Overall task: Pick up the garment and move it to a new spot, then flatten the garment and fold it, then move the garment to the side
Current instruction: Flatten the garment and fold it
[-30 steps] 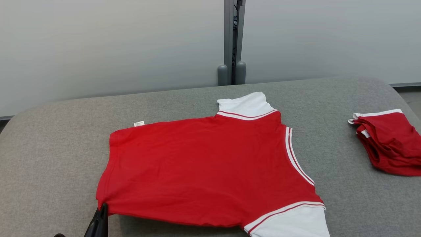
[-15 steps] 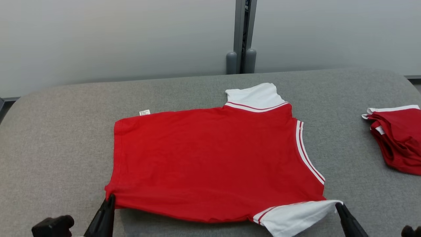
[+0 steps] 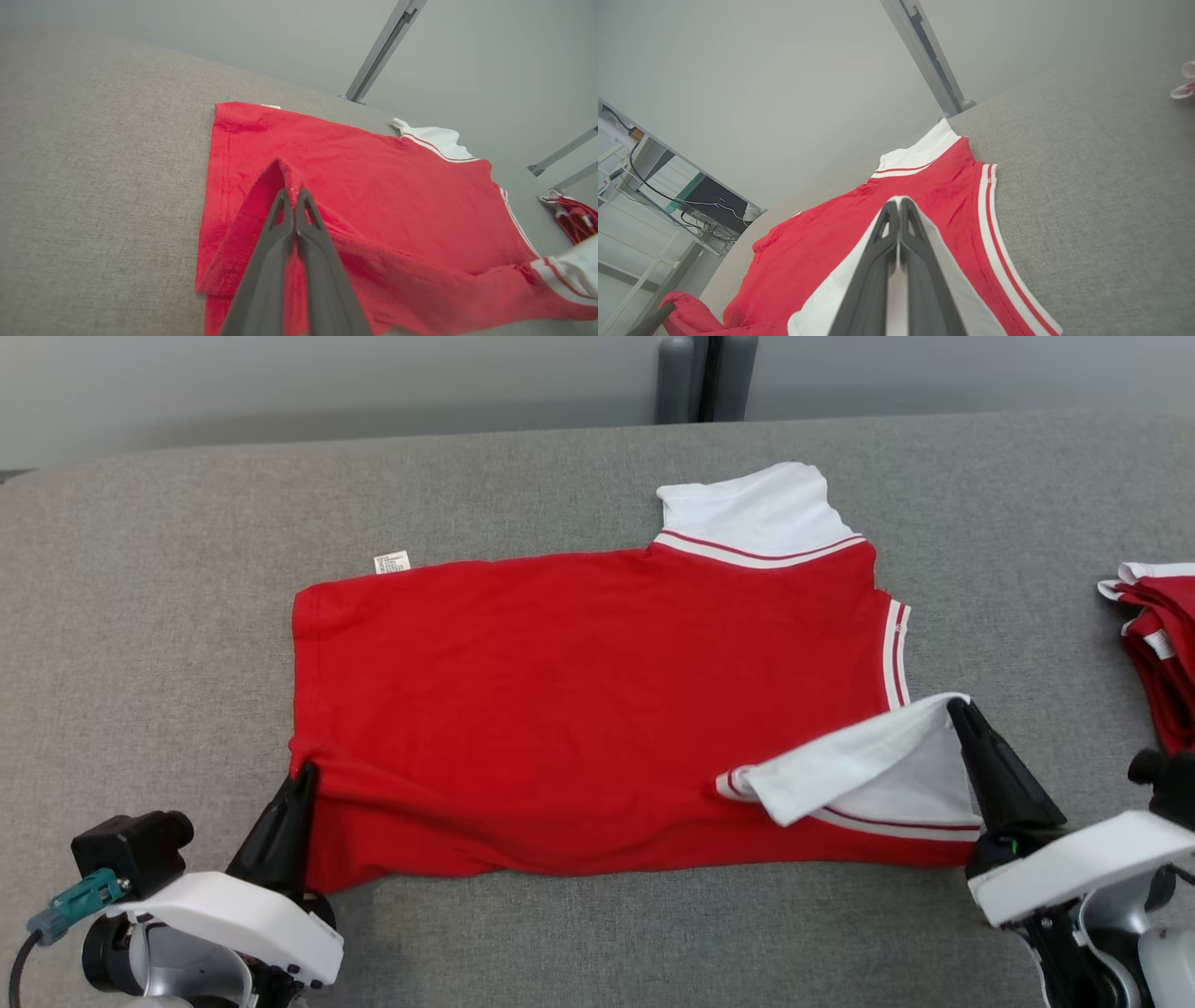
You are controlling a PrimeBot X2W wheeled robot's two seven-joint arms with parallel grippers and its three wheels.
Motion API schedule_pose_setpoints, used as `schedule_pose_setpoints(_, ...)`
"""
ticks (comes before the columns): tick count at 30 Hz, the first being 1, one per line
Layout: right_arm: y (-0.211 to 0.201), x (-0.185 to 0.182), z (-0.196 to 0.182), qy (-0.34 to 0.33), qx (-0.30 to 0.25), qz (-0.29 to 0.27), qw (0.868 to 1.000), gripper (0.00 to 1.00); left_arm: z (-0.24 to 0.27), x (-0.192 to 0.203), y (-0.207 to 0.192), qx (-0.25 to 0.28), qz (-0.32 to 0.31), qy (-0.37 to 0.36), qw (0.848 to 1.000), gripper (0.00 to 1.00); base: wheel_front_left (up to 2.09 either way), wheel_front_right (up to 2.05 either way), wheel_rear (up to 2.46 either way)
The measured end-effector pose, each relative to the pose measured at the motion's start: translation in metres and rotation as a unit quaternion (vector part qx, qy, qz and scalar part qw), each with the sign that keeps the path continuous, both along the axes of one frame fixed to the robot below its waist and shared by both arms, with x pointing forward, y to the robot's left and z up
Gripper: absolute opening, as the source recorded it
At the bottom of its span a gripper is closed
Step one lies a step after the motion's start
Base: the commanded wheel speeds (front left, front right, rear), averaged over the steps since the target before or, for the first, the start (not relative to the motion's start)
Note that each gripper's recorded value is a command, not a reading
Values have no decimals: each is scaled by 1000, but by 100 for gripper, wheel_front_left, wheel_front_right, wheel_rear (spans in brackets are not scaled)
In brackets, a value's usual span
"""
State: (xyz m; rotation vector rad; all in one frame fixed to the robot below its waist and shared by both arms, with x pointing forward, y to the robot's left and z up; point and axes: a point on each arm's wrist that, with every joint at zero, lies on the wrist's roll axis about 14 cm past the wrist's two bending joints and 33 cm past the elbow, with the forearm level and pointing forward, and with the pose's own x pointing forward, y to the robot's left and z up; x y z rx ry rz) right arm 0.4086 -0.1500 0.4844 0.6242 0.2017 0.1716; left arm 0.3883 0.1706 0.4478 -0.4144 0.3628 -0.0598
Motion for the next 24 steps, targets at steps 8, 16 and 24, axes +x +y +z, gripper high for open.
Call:
schedule_pose_setpoints(8,2,42,-19,18,-19,20,999,0,-24,9,3,-1,4,24,1000,0,0,0,0)
schedule_pose_setpoints(16,15,61,-48,51,-31,43,997,0,-43,6,3,-8,9,42,999,48,0,0,0)
schedule_pose_setpoints(24,17,53,-45,23,-51,43,997,100,-22,11,6,4,38,-36,999,100,0,0,0)
